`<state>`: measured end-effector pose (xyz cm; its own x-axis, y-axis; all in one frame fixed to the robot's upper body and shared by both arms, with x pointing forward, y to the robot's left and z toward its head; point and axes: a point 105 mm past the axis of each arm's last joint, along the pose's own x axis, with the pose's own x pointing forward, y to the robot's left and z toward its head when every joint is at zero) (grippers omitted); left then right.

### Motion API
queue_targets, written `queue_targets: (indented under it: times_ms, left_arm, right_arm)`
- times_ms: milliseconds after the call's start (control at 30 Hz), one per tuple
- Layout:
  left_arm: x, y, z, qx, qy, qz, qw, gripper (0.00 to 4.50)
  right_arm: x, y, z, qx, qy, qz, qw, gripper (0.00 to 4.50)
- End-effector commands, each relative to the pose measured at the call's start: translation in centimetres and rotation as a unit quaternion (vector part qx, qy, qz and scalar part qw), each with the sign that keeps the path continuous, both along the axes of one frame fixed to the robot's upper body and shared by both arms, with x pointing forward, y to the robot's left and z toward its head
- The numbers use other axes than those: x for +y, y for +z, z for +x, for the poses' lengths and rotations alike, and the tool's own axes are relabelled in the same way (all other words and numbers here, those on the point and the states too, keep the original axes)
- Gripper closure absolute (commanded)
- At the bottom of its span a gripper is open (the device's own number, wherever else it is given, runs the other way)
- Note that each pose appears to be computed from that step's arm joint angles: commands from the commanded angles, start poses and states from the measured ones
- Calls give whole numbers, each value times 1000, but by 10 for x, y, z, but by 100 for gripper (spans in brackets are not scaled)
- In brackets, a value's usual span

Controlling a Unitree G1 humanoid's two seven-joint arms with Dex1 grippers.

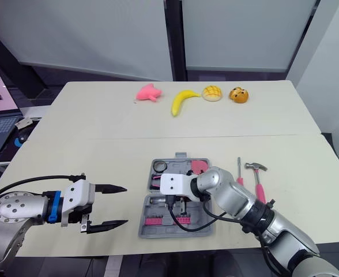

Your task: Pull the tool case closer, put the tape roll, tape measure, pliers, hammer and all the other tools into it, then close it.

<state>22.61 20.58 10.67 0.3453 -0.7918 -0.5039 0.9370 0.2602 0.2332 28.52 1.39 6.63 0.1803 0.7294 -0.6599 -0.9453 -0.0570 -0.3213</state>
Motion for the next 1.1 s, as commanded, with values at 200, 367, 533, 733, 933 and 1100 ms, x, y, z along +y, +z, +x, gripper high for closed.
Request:
queue_targets:
  times_ms: [200, 367, 533, 733, 933, 1100]
  left_arm:
    - [-11, 8, 0, -13, -11, -10, 1000, 0]
    - [-12, 8, 1, -12, -7, -14, 1000, 0]
    - [-13, 10, 2, -13, -1, -16, 1000, 0]
    - [-2, 20, 7, -18, 43, -41, 998, 0]
    - [32, 21, 12, -37, 148, -74, 985, 0]
    - [72, 8, 7, -32, 247, -94, 964, 0]
  right_arm:
    - [-2, -15, 8, -9, -6, -23, 1000, 447]
    - [-6, -25, 4, -10, 6, -37, 999, 447]
    - [0, -14, 5, -27, 12, -7, 1000, 447]
    - [1, 64, 4, -54, 2, 139, 989, 447]
    - [-93, 111, 28, -102, -134, 203, 965, 447]
    - [-195, 103, 30, -129, -278, 156, 939, 447]
